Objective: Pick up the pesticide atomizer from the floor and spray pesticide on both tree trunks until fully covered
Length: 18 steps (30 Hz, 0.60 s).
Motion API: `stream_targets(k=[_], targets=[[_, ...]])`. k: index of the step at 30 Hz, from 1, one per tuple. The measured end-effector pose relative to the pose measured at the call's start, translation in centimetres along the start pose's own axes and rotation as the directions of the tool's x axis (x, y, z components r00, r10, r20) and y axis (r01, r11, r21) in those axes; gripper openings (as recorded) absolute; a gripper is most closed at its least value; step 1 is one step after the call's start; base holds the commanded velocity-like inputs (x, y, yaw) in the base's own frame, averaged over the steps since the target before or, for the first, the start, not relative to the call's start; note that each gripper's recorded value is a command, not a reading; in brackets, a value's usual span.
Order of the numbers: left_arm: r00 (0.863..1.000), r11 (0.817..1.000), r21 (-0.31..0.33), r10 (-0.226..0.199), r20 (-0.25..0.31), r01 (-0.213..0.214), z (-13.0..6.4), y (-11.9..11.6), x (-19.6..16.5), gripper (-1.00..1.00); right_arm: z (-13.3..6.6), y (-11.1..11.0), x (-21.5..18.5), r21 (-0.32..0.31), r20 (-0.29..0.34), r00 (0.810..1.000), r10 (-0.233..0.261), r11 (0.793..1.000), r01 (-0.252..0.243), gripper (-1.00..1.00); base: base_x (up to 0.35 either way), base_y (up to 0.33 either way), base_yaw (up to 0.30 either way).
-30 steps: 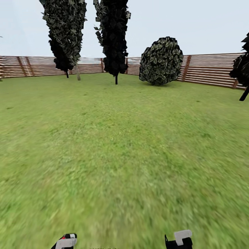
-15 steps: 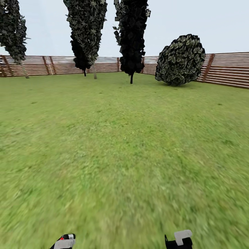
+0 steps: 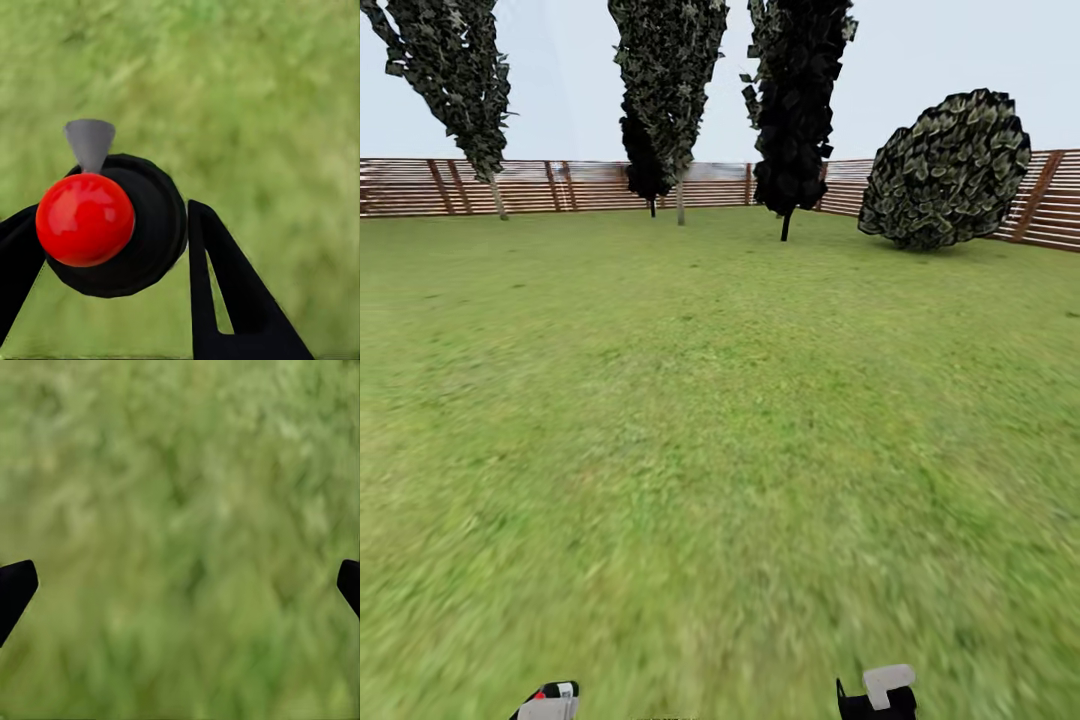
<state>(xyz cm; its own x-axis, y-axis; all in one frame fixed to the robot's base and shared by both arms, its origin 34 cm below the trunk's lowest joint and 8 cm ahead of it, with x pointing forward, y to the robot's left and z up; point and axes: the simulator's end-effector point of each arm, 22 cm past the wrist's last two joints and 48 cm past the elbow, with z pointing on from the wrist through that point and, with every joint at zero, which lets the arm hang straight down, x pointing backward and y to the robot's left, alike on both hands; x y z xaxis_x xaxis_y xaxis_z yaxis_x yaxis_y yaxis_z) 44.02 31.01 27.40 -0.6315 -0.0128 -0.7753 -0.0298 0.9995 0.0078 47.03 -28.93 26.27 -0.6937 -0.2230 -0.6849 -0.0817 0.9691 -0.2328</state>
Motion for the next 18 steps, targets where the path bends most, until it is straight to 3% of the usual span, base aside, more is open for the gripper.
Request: stream_targets(k=[18], targets=[[1.0, 1.0, -0.006, -0.003, -0.014, 0.003, 0.01, 0.13, 0.43, -1.0, 0.02, 0.09, 0.32, -0.002, -0.007, 1.0, -0.001, 1.0, 0.001, 1.0, 0.0, 0.0, 0.282]])
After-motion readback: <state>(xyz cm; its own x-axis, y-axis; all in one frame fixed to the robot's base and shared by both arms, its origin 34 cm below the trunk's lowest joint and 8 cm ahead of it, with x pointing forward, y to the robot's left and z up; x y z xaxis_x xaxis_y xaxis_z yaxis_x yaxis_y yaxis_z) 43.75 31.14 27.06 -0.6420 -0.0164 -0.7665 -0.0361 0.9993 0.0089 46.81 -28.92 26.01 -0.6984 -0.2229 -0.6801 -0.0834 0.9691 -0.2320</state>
